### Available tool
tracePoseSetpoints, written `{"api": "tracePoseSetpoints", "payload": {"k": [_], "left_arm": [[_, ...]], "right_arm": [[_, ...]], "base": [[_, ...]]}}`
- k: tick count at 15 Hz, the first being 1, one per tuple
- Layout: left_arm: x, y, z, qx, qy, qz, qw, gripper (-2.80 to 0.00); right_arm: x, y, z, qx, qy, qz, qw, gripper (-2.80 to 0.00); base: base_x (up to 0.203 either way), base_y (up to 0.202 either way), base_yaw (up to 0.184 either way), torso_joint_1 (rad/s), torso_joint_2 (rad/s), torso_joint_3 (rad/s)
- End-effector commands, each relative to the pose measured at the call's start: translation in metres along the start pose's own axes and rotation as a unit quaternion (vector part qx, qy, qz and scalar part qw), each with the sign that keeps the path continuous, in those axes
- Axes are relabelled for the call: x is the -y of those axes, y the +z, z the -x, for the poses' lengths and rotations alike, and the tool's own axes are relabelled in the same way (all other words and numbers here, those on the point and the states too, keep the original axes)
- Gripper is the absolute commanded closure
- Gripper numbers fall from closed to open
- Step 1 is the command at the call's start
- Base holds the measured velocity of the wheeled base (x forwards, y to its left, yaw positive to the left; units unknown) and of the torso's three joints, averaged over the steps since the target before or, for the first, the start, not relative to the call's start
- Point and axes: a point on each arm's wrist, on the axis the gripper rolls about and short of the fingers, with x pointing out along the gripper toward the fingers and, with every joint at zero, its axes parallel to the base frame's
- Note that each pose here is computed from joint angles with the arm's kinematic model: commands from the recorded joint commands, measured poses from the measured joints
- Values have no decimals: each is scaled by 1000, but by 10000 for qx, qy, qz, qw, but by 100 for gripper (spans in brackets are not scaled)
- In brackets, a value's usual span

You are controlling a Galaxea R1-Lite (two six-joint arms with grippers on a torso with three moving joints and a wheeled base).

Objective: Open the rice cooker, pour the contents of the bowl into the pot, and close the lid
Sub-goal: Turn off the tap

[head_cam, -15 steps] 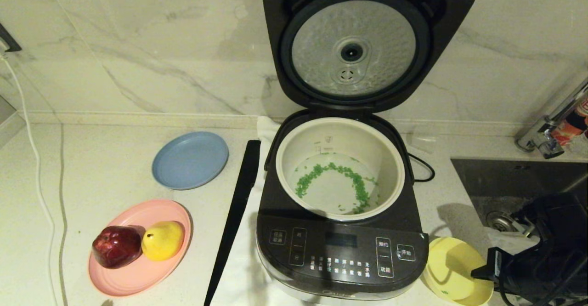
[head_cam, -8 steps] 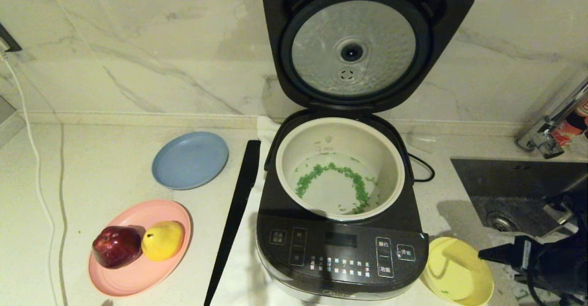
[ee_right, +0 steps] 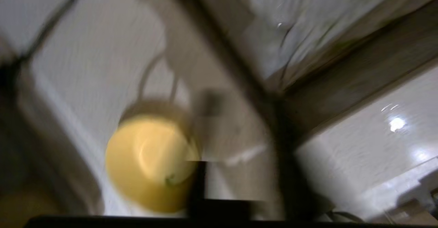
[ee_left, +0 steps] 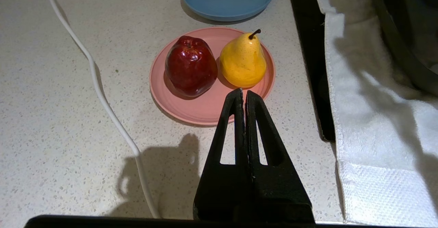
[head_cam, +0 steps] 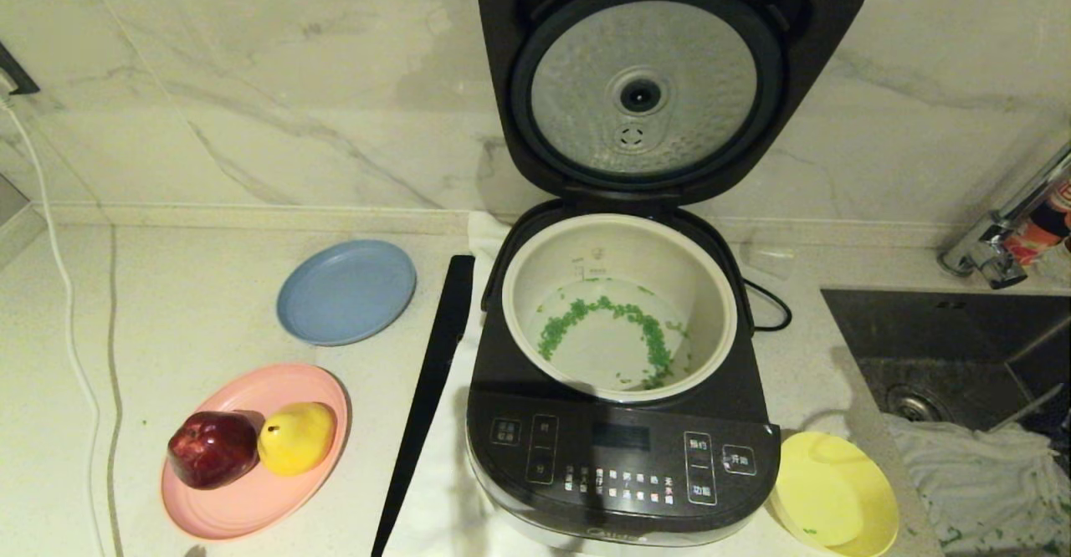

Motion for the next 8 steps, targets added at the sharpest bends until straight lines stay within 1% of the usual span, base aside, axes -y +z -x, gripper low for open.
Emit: {"api": "tracePoseSetpoints", "payload": {"k": [1, 3, 4, 6, 8], "left_arm": [[0, -2, -1, -41, -4, 0, 10000, 0], [0, -2, -1, -40, -6, 0, 10000, 0], [0, -3, -1, -42, -4, 0, 10000, 0], [0, -3, -1, -42, -4, 0, 10000, 0], [0, -3, -1, -42, -4, 0, 10000, 0]], "right_arm": [[7, 14, -7, 367, -252, -197, 9988, 0], [14, 24, -19, 755, -735, -169, 9943, 0], [17, 28, -24, 908, -876, -194, 9918, 0], [26, 40, -37, 1222, -1075, -288, 9862, 0], [31, 50, -52, 1593, -1180, -310, 9797, 0]], "base": [[0, 0, 0, 0, 0, 0], [0, 0, 0, 0, 0, 0], [0, 0, 0, 0, 0, 0], [0, 0, 0, 0, 0, 0], [0, 0, 0, 0, 0, 0]]}}
